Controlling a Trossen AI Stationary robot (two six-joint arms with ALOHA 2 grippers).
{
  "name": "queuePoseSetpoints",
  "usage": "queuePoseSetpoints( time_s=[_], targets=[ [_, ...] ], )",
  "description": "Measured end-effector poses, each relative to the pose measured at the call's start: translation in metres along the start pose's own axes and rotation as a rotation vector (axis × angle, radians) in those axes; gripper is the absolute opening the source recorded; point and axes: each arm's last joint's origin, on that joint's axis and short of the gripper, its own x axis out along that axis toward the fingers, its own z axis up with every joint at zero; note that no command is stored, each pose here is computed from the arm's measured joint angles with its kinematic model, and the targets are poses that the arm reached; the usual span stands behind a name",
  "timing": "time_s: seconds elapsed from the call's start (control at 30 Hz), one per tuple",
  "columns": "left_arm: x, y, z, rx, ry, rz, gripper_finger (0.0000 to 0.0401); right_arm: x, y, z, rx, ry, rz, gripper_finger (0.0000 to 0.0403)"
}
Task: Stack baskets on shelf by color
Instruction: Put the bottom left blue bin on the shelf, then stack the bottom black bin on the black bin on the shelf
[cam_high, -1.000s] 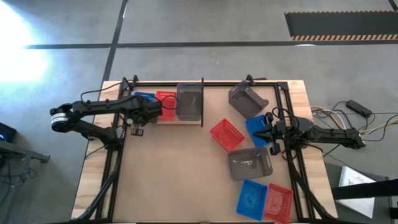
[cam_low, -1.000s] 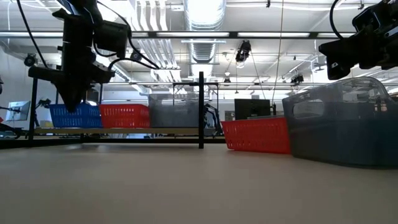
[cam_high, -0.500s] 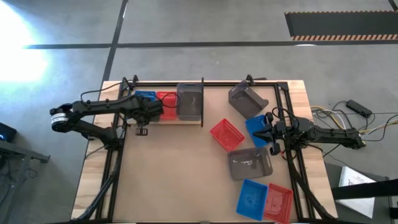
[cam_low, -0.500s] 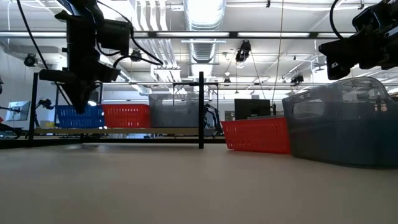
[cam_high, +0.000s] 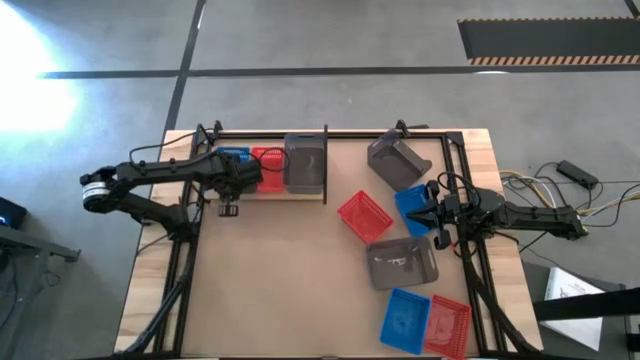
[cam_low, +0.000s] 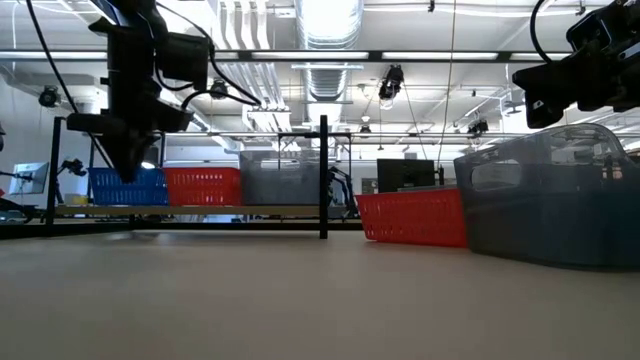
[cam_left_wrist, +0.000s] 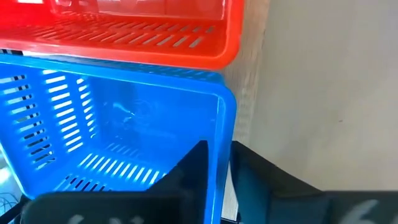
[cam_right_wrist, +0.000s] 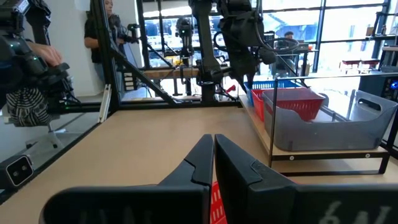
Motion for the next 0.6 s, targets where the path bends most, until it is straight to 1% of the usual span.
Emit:
queuePoseSetpoints(
  time_s=[0.17, 0.23, 0.43, 0.6],
  targets=[
    [0.000, 0.001, 0.000, -0.011, 0.002, 0.001, 0.0094, 0.000, 0.000, 0.000, 0.000, 0.000, 0.000, 0.0009],
    [0.001, 0.002, -0.001, -0.038, 0.005, 0.005, 0.0105, 0.000, 0.000, 0.000, 0.000, 0.000, 0.000, 0.0009],
    [-0.001, 0.003, -0.002, -0.097, 0.002, 0.008, 0.0126, 0.000, 0.000, 0.000, 0.000, 0.000, 0.000, 0.0009],
    [-0.017, 0.008, -0.005, -0.107, -0.021, 0.015, 0.0142, 0.000, 0.000, 0.000, 0.000, 0.000, 0.000, 0.0009]
  ],
)
